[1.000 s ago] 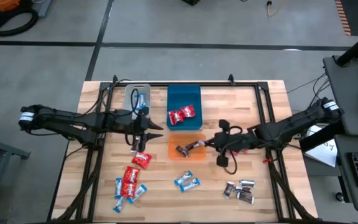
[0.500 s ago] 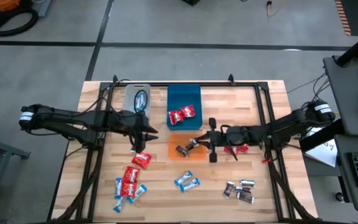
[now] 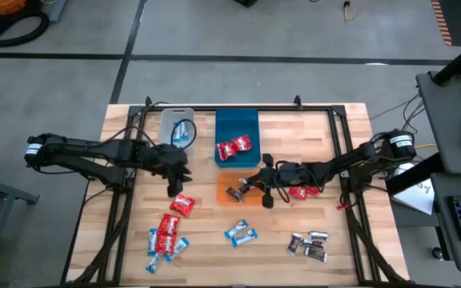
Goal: Sort candy
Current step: Put the brown chocolate bar into the orange bin
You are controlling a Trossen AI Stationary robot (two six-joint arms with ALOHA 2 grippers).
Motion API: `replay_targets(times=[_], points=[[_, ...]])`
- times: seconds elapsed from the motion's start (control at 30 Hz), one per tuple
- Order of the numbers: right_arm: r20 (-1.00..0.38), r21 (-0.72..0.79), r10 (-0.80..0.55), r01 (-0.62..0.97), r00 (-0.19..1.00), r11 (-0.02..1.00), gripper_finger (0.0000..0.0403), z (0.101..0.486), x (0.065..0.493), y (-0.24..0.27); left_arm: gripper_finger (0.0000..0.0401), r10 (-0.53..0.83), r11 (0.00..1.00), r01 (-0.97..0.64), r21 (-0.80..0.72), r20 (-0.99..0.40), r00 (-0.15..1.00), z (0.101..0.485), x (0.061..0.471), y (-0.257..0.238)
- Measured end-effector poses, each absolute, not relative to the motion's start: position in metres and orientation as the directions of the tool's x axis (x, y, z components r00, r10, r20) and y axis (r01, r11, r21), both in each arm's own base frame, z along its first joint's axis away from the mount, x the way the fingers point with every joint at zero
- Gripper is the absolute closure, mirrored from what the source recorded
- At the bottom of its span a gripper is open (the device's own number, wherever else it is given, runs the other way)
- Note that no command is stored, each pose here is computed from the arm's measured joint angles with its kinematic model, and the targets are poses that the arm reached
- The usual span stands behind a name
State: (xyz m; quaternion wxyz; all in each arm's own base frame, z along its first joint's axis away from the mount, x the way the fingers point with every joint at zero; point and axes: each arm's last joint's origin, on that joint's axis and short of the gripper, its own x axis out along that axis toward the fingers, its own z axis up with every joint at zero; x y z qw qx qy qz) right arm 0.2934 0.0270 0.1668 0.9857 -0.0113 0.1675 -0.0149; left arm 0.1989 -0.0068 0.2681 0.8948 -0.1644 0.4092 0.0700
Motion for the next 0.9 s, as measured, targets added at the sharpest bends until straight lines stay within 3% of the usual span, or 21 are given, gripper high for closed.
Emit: replay_targets(times=[0.3,0.53,0.9], points=[[-0.379,0.014,-0.031,0.039,0.925,0.999,0.0308,0.159,0.293,0.027,0.0291,-0.059,0.908,-0.307,-0.283,-0.814,0.578,0.250,0.192,-0.009],[-0.381,0.014,-0.031,0.039,0.924,0.999,0.0255,0.163,0.291,0.027,0.0291,-0.114,0.817,-0.439,-0.373,-0.851,0.512,0.242,0.187,-0.011],[-0.444,-0.028,-0.054,0.046,0.895,0.999,0.0230,0.188,0.291,0.022,0.0287,-0.117,0.694,-0.604,-0.391,-0.890,0.442,0.230,0.193,-0.015]])
